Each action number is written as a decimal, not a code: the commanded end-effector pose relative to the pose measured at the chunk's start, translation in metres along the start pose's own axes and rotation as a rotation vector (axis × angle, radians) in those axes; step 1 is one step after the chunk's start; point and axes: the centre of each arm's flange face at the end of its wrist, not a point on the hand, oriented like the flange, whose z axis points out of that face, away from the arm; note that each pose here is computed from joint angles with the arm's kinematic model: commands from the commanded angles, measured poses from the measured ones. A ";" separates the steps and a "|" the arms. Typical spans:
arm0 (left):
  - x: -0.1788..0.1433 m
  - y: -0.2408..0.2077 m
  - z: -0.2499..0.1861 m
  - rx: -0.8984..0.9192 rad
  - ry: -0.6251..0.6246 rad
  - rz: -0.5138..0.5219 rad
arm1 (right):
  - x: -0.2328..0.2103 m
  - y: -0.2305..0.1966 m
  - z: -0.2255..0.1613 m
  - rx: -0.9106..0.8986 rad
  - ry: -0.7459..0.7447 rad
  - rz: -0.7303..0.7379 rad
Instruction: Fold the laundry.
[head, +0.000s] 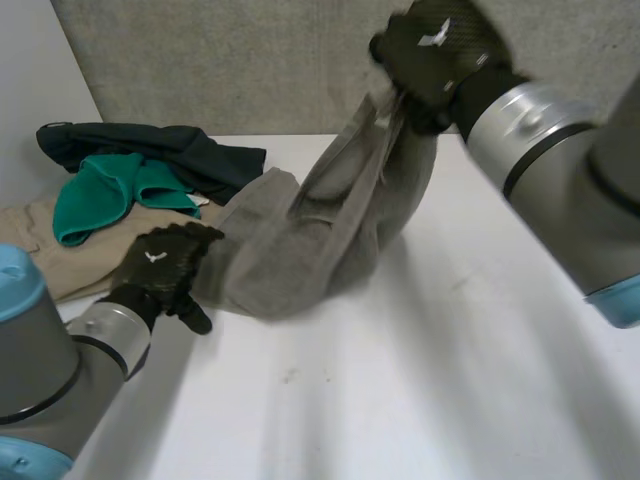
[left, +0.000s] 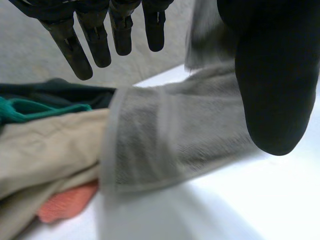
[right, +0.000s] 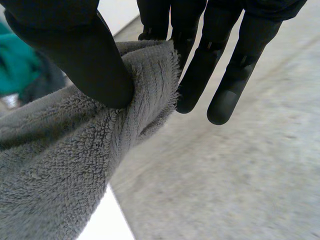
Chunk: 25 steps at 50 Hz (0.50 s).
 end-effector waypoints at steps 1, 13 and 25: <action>0.012 0.015 0.014 -0.046 0.044 0.008 | 0.021 -0.029 -0.023 0.035 0.095 0.099; 0.035 0.028 0.072 -0.033 0.084 0.030 | 0.045 -0.068 -0.057 0.131 0.151 0.195; 0.002 -0.053 0.040 0.183 -0.103 0.026 | 0.125 0.017 -0.040 -0.129 0.386 -0.009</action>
